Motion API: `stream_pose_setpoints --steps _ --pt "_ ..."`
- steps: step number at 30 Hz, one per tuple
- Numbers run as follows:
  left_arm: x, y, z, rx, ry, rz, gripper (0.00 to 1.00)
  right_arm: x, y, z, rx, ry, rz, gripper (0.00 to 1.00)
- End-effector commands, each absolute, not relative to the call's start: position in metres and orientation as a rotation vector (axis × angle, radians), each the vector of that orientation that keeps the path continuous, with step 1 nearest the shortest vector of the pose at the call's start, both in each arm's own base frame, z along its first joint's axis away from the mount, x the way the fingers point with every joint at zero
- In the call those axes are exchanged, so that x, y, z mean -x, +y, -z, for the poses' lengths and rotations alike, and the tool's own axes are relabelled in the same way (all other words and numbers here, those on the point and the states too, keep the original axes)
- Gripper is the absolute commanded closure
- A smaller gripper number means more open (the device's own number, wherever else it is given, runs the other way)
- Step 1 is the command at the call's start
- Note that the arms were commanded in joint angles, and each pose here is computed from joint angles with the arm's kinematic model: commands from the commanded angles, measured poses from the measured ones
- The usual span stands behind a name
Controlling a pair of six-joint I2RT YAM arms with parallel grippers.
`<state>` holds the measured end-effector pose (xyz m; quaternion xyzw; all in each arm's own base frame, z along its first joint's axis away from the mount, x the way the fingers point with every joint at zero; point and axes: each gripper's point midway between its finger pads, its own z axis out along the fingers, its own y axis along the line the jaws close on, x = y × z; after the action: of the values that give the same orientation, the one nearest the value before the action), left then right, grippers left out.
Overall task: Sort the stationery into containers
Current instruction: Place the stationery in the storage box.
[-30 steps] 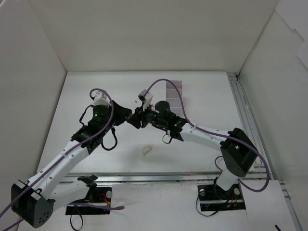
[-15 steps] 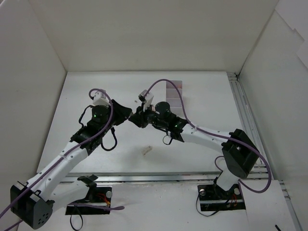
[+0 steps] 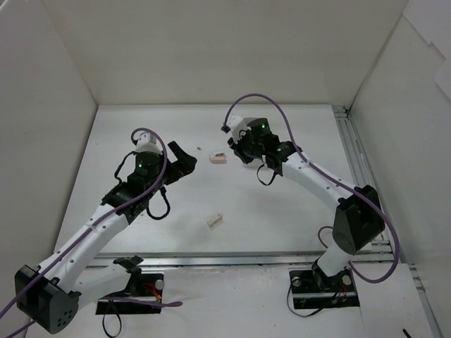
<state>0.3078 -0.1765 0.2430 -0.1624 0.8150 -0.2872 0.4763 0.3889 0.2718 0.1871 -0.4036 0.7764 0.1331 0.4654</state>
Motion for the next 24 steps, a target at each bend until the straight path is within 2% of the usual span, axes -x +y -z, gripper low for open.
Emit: stream_pose_setpoints --steps 1,7,12,17,24 --pt "-0.311 -0.157 -0.269 0.421 1.927 0.639 0.0 -0.404 0.214 -0.163 1.103 2.005 -0.008 1.0" --pt "-0.308 -0.131 -0.263 0.47 1.904 0.566 0.0 -0.428 0.176 -0.148 1.171 2.061 0.031 1.0" --pt "-0.305 -0.131 -0.26 0.462 1.894 0.574 0.0 -0.439 0.169 -0.148 1.252 2.086 -0.077 1.0" --pt "-0.307 -0.128 -0.256 0.446 1.918 0.542 0.0 -0.437 0.155 -0.14 1.391 2.08 0.015 1.0" --pt "-0.313 -0.128 -0.251 0.435 1.935 0.526 0.0 -0.46 0.149 -0.152 1.43 2.074 0.132 1.0"
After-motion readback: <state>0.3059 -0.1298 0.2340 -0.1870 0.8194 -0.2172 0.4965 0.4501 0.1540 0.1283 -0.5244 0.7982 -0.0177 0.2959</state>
